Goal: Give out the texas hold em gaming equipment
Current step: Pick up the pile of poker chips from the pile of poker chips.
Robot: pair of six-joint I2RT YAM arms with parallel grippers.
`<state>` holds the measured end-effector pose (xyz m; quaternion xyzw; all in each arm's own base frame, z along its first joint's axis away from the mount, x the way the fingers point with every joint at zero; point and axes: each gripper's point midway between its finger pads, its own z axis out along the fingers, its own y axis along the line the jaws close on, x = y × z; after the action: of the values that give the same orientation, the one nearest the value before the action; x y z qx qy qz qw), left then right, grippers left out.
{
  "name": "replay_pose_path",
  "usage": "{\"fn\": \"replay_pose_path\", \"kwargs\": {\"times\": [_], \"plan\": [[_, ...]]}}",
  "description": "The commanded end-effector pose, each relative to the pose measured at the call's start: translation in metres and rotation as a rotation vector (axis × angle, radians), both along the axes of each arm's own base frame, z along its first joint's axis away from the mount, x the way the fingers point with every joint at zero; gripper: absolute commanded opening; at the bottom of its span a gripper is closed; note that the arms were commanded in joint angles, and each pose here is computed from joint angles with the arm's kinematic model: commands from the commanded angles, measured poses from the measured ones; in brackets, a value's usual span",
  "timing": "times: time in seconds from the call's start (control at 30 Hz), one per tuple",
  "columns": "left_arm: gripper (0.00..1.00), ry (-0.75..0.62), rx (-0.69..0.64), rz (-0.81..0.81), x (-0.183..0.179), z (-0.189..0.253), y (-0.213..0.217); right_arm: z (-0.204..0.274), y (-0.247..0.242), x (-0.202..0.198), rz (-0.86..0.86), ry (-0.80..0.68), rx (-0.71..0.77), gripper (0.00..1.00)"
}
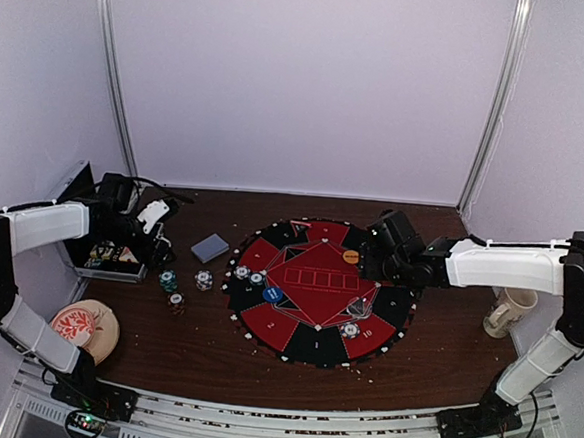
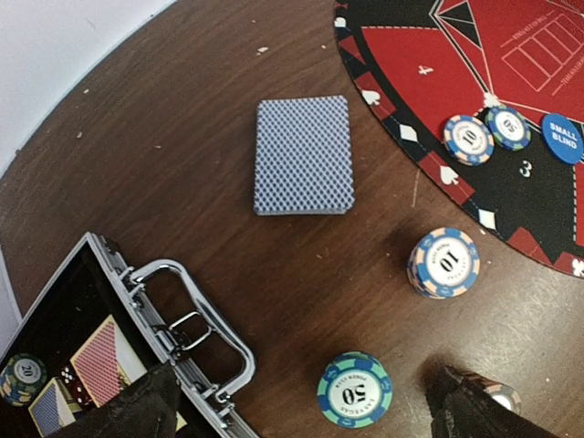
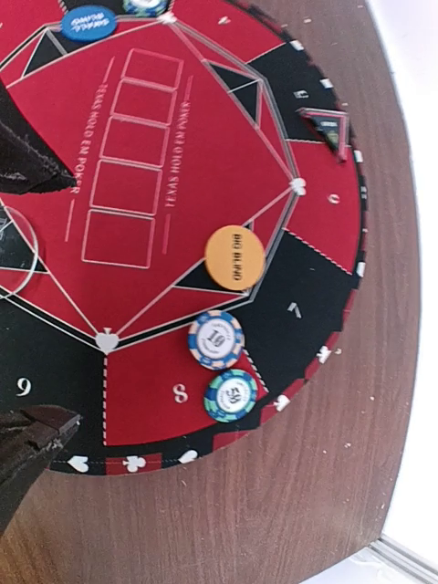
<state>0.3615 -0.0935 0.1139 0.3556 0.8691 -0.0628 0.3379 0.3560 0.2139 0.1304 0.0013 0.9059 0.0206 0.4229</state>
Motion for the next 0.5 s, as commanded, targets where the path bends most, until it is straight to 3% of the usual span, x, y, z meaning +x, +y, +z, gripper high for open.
{"fn": "replay_pose_path", "kwargs": {"times": [0.0,0.47], "plan": [[0.98,0.058,-0.040,-0.061,-0.022,-0.008,-0.008,-0.012,0.009,-0.005,0.005,-0.029,-0.063,0.82],[0.88,0.165,0.002,-0.038,-0.029,-0.048,-0.001,-0.030,0.023,-0.012,0.063,-0.007,-0.055,0.83]]}}
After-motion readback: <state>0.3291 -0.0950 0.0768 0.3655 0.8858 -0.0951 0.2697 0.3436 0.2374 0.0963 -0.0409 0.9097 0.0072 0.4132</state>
